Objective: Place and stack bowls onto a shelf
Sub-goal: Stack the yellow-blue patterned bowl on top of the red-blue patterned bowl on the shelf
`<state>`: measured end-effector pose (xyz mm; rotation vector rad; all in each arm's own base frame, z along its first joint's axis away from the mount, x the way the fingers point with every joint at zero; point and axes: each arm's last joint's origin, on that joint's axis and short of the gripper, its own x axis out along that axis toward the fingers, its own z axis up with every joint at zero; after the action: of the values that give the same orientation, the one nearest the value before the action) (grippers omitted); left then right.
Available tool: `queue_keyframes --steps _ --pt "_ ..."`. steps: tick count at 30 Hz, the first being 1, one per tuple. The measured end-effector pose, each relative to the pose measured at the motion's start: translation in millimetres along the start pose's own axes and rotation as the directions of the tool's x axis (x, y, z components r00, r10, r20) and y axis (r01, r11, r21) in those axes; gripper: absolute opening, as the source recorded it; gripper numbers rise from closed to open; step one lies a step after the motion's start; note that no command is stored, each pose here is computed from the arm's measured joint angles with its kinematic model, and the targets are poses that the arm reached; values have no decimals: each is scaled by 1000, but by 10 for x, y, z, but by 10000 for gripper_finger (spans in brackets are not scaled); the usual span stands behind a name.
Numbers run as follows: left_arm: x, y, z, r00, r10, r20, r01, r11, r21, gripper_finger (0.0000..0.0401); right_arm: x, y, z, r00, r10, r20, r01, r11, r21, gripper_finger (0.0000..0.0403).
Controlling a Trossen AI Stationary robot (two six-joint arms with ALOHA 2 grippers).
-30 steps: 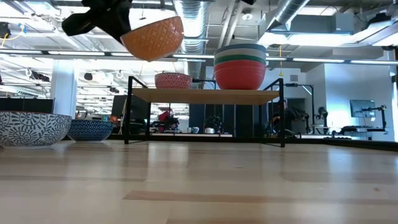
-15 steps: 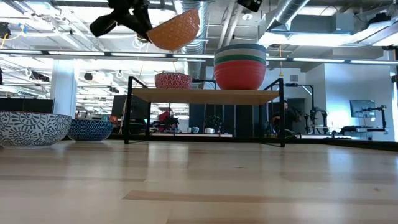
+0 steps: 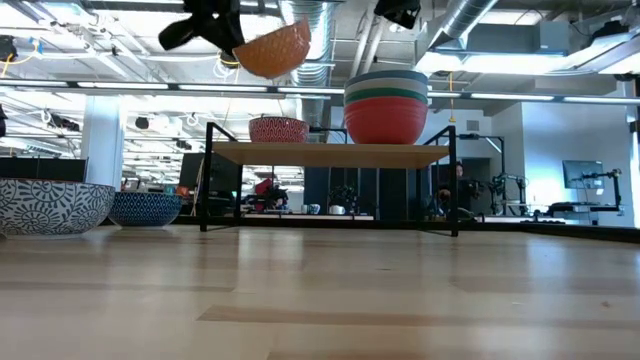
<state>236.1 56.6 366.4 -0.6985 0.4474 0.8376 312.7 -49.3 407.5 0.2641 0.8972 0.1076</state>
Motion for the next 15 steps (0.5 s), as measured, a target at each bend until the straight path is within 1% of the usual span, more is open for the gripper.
queue_keyframes --steps 4,10,15 --pt "101 172 182 1000 -1 -24 3 999 48 0 -8 -28 16 1000 -5 17 4 997 80 148" --pt "155 456 538 1000 -29 -3 29 996 81 0 -9 -24 65 998 -3 66 -8 986 167 148" --pt "181 633 806 1000 4 25 -7 995 100 0 -1 10 117 993 -23 118 -1 978 207 148"
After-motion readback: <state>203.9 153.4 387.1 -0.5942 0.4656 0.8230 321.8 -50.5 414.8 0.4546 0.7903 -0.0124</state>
